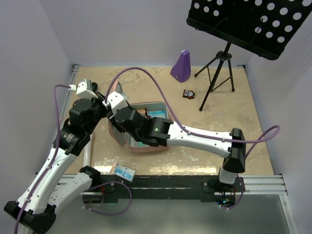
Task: Organize the medicine kit
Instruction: Place the medical item at the medicine box.
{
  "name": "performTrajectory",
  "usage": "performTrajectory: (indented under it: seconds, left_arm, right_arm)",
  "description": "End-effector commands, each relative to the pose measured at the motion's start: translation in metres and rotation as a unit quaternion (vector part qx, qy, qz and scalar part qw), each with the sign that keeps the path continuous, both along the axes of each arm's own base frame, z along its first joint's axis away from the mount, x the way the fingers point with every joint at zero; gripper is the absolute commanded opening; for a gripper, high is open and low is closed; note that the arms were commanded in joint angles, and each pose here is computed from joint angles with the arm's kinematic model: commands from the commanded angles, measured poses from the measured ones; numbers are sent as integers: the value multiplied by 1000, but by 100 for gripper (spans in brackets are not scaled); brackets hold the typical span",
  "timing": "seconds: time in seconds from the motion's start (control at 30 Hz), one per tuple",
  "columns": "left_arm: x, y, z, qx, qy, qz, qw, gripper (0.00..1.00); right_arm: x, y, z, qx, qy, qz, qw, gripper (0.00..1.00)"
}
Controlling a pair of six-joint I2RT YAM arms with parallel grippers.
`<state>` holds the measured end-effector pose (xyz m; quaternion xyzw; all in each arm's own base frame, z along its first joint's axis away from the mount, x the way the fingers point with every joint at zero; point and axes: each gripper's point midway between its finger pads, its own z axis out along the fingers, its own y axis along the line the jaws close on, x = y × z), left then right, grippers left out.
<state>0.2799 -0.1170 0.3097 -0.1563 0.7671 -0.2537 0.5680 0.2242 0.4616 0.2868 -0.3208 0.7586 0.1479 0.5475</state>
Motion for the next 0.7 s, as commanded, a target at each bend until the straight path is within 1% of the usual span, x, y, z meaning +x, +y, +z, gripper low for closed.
performTrajectory:
  seconds: [0.0,0.13,0.2,0.27,0.33,0.4,0.5,0.67]
  left_arm:
    - [-1,0,18,-20,-31,0,999,0]
    - [-1,0,16,-18,-29,0,999,0]
    - [0,-1,15,-18,-28,-1,999,0]
    - [0,-1,15,-19,-28,-2,999,0]
    - [-1,-2,16,-21,-30,-4,999,0]
    - [-1,-2,16,-21,-30,-5,999,0]
    - [-2,-3,18,-23,-32,-8,999,0]
    - [-2,-3,20,-23,-33,-10,999,0]
  right_arm:
    - [-6,-16,69,99,-10,-8,995,48]
    - [-5,-37,79,125,-11,-29,992,48]
    - [0,-48,76,131,-9,-43,990,44]
    - [11,-57,68,132,0,-57,990,31]
    - [23,-61,58,129,14,-67,989,14]
    - [33,-63,50,123,18,-75,989,4]
    - [35,-54,48,120,17,-65,991,2]
    - [39,-34,45,111,18,-44,993,2]
